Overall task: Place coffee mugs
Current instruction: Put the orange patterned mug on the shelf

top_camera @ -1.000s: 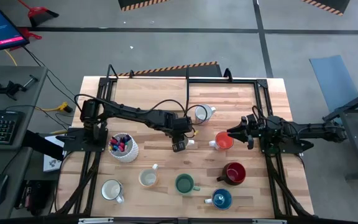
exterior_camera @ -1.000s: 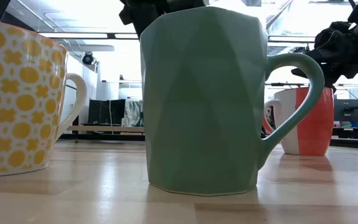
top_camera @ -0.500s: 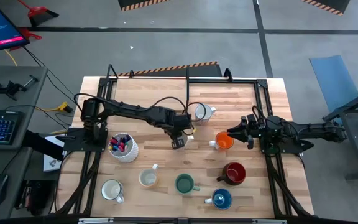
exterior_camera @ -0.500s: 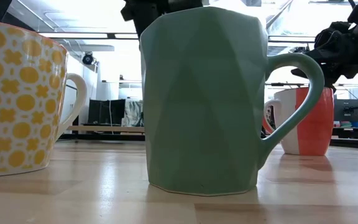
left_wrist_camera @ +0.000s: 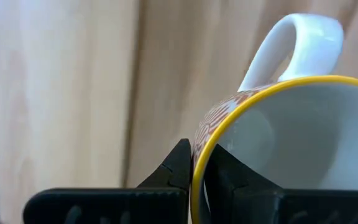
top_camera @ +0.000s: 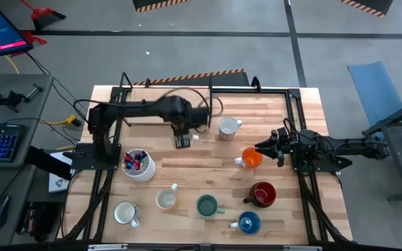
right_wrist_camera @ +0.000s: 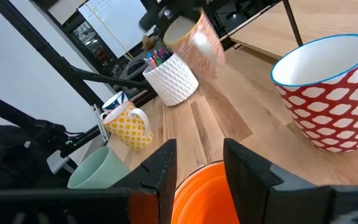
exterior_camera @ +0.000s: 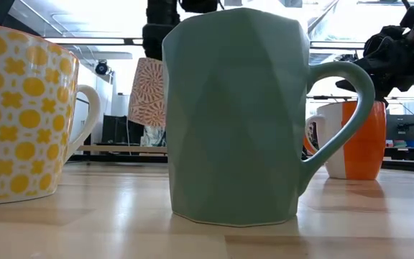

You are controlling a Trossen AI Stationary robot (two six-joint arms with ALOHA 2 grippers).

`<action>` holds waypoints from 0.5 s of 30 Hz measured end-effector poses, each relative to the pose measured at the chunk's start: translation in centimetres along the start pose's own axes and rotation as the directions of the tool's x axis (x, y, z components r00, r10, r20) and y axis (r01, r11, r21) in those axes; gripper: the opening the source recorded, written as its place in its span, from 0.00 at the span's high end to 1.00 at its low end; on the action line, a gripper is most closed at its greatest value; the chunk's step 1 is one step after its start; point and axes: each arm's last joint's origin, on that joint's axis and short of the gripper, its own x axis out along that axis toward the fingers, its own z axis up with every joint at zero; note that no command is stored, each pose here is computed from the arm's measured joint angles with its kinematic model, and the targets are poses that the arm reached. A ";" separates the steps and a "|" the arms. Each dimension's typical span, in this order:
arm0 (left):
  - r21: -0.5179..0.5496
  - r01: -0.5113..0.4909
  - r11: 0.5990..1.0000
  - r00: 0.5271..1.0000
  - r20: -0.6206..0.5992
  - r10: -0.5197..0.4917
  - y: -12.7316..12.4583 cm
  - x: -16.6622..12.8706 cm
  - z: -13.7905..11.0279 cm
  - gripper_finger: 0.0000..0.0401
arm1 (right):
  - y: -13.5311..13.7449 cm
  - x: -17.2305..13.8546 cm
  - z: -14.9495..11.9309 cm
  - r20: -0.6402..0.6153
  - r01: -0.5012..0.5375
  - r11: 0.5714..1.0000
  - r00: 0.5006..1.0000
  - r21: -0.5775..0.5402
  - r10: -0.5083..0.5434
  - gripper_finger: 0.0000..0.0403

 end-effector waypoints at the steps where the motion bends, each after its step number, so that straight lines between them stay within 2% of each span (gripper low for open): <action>1: -0.010 -0.011 1.000 1.000 -0.005 0.011 0.6 -0.3 -0.3 0.97 | 0.0 0.0 0.0 -0.001 0.000 1.000 1.000 0.000 0.000 0.72; 9: -0.154 -0.051 0.987 0.998 0.041 0.058 6.9 -3.0 -3.4 0.97 | -0.1 0.1 -0.1 -0.013 0.011 1.000 1.000 0.000 -0.011 0.72; 15: -0.343 -0.074 0.936 0.997 0.009 0.082 13.0 -2.3 -5.5 0.97 | -0.1 0.1 -0.1 -0.006 0.022 1.000 1.000 0.000 -0.022 0.72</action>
